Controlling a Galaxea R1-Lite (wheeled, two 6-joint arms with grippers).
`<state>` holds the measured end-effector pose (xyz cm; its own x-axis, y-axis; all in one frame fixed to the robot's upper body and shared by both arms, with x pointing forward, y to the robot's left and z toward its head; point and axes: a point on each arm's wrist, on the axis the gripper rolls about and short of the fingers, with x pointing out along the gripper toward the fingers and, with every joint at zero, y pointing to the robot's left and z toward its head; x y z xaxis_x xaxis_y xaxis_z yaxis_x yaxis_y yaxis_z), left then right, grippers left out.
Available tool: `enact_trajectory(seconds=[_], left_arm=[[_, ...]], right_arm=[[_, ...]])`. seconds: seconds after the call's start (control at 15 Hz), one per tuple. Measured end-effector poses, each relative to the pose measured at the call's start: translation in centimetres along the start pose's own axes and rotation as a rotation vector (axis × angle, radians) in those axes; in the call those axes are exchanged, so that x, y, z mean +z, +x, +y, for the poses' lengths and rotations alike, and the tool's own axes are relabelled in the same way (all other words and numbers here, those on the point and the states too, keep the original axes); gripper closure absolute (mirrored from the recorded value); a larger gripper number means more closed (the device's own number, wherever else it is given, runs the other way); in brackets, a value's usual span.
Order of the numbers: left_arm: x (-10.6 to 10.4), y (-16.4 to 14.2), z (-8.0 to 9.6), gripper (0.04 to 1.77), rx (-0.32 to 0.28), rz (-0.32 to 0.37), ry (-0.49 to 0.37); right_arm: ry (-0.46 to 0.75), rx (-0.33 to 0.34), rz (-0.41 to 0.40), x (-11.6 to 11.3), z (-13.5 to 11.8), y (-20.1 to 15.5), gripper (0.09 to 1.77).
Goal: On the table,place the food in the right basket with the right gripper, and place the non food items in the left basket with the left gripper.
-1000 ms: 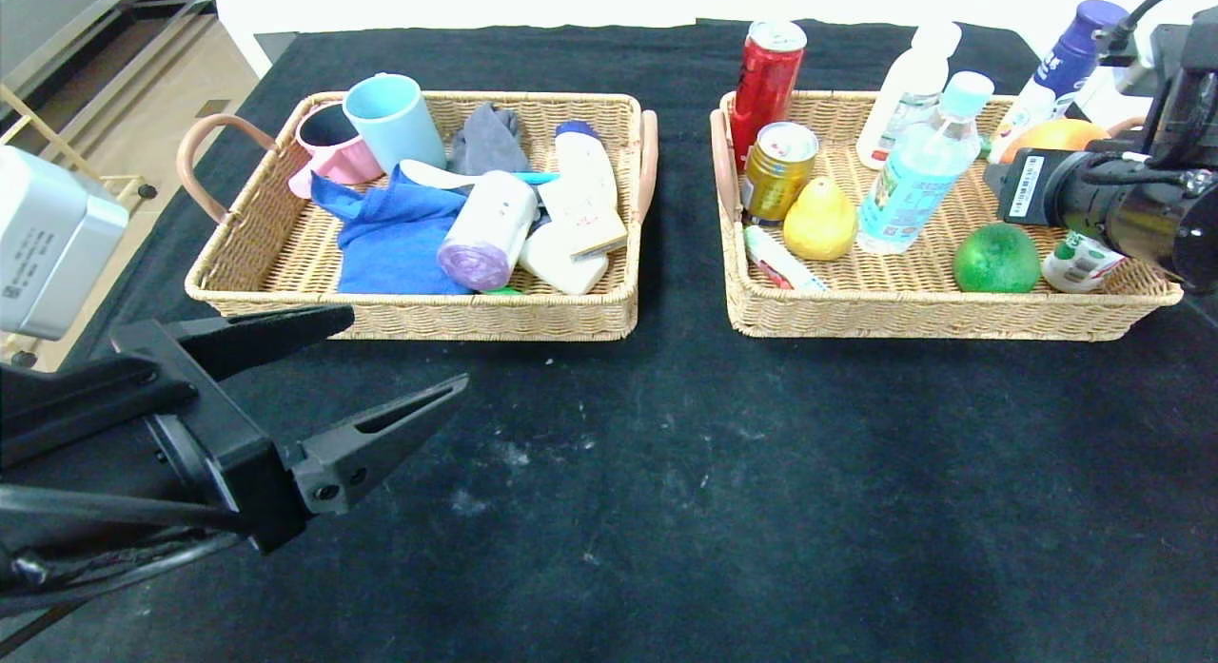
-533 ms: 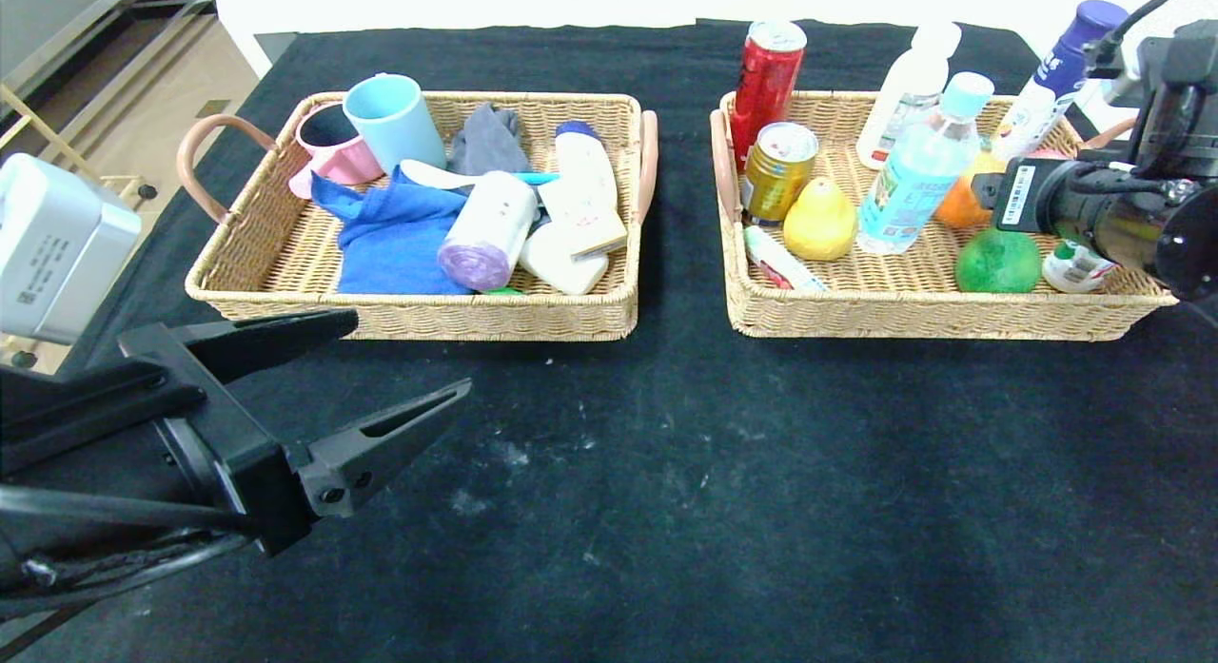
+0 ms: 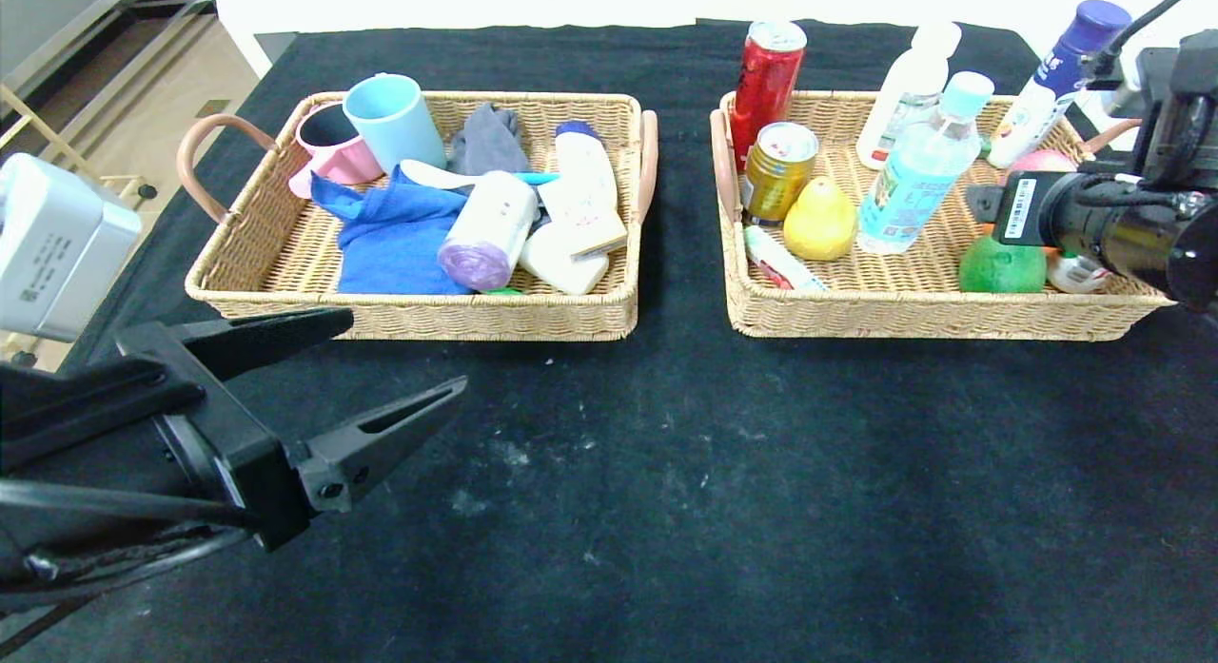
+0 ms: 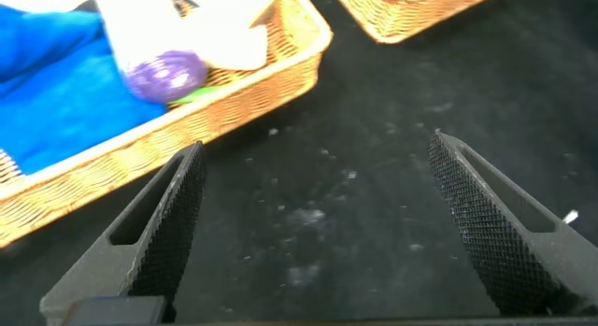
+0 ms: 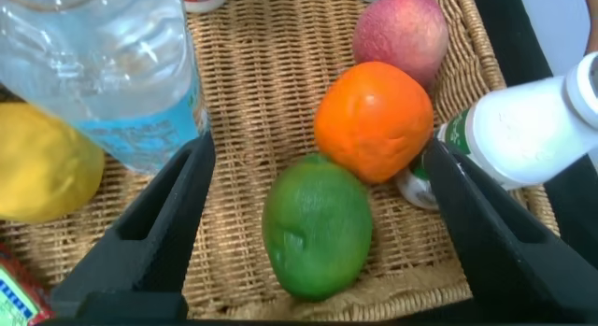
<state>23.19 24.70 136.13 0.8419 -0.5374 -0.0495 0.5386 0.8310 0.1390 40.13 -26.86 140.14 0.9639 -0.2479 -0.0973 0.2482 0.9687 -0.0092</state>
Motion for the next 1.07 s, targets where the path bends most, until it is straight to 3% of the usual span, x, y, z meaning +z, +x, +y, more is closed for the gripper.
enact_trajectory(seconds=[0.33,0.53,0.73,0.87,1.07], left_arm=[[0.0,0.1,-0.3,0.09,-0.001,0.004,0.002],[-0.4,-0.1,0.0,0.09,0.075,0.02,-0.007],[-2.4,-1.1,0.9,0.09,0.144,0.077,-0.012],[-2.9,-2.5,1.7,0.09,0.202,0.087,-0.018],[-3.2,-6.0,1.8,0.09,0.253,0.169,-0.03]], right_arm=[[-0.035,0.051,0.015,-0.6,0.1,-2.7,0.19],[-0.1,0.133,0.023,-0.5,-0.9,-5.8,0.18],[-0.136,0.262,0.054,-0.9,-2.8,-9.6,0.17],[-0.148,0.341,0.078,-1.4,-4.4,-12.3,0.16],[-0.163,0.418,0.109,-2.1,-7.3,-17.0,0.16]])
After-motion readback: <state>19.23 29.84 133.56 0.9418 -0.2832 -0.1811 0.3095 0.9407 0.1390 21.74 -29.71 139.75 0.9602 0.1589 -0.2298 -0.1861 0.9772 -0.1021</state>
